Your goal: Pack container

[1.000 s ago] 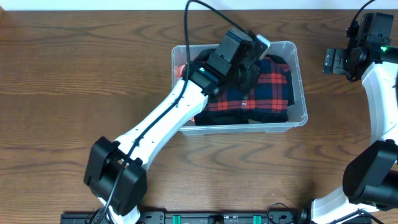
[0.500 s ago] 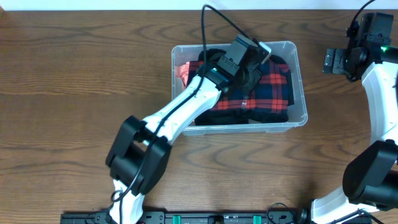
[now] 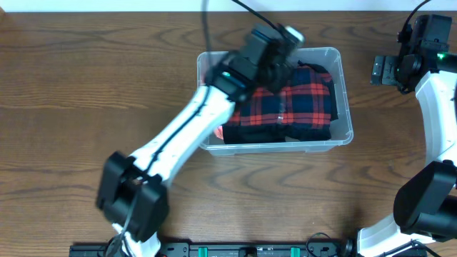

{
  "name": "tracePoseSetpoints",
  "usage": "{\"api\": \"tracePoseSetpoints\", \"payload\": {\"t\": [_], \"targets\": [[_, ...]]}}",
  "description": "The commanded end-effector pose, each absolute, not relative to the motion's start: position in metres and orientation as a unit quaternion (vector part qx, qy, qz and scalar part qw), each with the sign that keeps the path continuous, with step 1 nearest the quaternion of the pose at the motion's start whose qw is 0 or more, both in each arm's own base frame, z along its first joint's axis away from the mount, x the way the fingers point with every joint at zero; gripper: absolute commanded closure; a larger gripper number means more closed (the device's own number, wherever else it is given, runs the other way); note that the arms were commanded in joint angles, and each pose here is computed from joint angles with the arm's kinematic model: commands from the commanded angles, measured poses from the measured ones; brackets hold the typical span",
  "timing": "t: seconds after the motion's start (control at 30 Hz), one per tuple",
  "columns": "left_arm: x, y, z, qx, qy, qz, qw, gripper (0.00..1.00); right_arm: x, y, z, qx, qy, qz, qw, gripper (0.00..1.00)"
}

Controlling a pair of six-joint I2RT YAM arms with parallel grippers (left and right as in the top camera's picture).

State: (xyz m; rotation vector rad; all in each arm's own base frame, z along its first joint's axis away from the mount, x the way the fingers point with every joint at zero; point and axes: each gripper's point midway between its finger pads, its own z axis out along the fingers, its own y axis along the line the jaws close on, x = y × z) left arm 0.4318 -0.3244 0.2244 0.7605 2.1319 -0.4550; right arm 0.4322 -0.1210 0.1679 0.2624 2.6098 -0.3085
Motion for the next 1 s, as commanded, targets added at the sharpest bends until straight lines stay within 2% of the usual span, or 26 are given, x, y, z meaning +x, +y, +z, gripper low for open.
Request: {"api": "tracePoseSetpoints", "payload": {"t": [0.0, 0.27, 0.63, 0.77, 0.97], "targets": [[0.444, -0.291, 0.207, 0.281, 0.868, -0.141, 0.384, 0.94, 0.434, -0.121, 0.181, 0.105, 0.952, -0.112, 0.264, 0.01], [0.431, -0.264, 0.163, 0.271, 0.903, -0.118, 0.312, 0.94, 0.434, -0.121, 0.181, 0.105, 0.952, -0.112, 0.264, 0.01], [0.422, -0.259, 0.135, 0.272, 0.910, -0.113, 0.293, 0.94, 0.434, -0.121, 0.181, 0.105, 0.952, -0.112, 0.264, 0.01], [0.436, -0.247, 0.150, 0.255, 0.907, -0.086, 0.323, 0.94, 0.434, -0.121, 0.181, 0.105, 0.952, -0.112, 0.264, 0.01], [0.462, -0.208, 0.232, 0.200, 0.878, -0.087, 0.427, 0.94, 0.434, -0.121, 0.181, 0.105, 0.952, -0.112, 0.264, 0.01]]}}
